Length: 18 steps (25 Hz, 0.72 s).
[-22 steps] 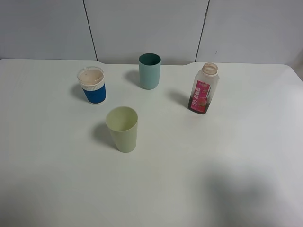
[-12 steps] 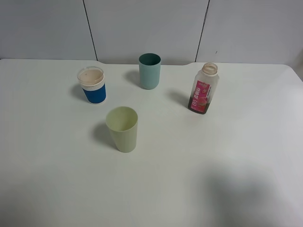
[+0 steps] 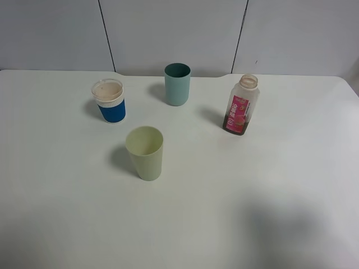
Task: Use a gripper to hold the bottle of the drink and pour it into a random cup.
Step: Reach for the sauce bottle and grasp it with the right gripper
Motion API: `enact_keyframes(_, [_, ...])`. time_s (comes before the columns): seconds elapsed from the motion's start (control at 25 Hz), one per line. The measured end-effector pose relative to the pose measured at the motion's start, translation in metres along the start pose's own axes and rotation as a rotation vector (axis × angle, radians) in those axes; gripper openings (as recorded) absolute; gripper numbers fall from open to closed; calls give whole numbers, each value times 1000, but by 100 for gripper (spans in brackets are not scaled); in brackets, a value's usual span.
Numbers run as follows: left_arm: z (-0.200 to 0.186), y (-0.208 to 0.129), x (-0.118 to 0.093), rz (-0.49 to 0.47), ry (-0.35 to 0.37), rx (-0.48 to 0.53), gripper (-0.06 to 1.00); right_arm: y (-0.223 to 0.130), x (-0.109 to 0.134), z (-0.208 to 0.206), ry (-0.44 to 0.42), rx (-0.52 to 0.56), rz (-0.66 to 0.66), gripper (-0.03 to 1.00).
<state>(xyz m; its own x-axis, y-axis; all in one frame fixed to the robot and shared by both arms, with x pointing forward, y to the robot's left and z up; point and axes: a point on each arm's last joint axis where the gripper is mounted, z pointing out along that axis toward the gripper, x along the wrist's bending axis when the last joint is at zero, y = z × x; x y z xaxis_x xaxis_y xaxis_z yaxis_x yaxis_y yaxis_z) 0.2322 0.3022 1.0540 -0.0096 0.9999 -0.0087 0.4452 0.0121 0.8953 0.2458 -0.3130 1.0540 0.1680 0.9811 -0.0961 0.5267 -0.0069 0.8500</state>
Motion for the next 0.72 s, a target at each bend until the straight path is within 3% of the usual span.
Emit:
enact_keyframes(0.4, [0,0,0,0,0,0,93,15,5,31,6,209,-32,87])
enact_keyframes(0.72, [0,0,0,0,0,0,93,53,11,48,54,132,-15,87])
